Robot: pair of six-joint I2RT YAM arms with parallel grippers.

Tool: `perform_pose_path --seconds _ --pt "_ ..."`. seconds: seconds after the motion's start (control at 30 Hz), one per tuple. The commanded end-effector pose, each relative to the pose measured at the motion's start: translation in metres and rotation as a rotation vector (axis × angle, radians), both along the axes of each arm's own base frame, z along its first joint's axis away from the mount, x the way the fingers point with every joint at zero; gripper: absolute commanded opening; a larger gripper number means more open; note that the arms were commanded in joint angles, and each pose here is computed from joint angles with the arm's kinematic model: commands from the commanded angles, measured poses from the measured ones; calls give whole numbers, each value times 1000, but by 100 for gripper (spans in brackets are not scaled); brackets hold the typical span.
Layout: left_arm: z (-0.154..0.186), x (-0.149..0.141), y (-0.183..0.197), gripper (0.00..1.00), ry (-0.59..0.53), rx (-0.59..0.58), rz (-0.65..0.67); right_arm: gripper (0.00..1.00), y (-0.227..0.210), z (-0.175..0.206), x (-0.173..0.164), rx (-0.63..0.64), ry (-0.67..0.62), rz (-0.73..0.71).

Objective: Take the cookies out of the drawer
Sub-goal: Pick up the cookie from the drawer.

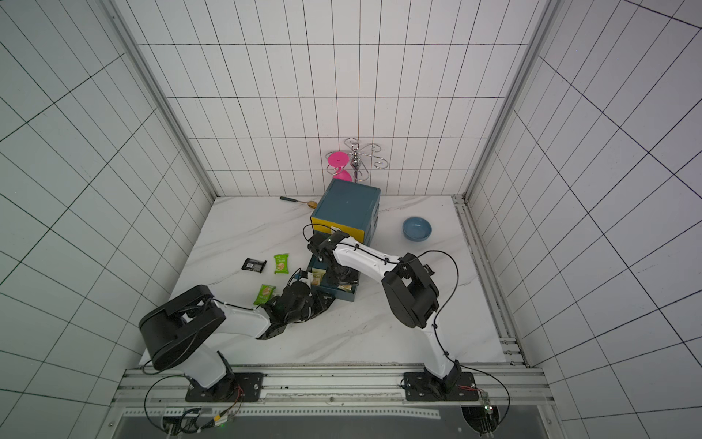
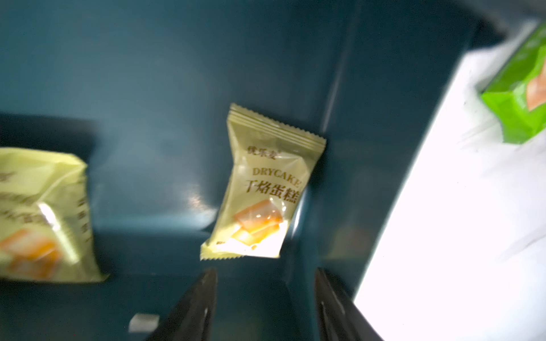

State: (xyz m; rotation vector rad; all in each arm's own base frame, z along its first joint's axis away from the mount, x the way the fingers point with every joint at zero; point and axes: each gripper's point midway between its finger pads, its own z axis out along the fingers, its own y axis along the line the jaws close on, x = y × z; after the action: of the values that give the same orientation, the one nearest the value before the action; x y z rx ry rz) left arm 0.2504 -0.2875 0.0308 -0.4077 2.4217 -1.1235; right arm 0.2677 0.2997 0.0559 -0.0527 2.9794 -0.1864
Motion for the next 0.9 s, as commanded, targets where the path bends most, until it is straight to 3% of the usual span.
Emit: perform_pose_path --seconds 0.0,0.6,0.7,0.87 --pt "-44 -28 29 26 169 104 31 58 -18 -9 -1 -50 -20 -93" --pt "-45 -28 31 25 173 95 35 58 -34 -47 -5 -102 20 -115" --pt "-45 -28 31 26 173 94 34 53 -40 -54 -3 -117 26 -118" --pt "-45 -28 31 25 172 94 34 37 -45 -63 -4 -117 33 -116"
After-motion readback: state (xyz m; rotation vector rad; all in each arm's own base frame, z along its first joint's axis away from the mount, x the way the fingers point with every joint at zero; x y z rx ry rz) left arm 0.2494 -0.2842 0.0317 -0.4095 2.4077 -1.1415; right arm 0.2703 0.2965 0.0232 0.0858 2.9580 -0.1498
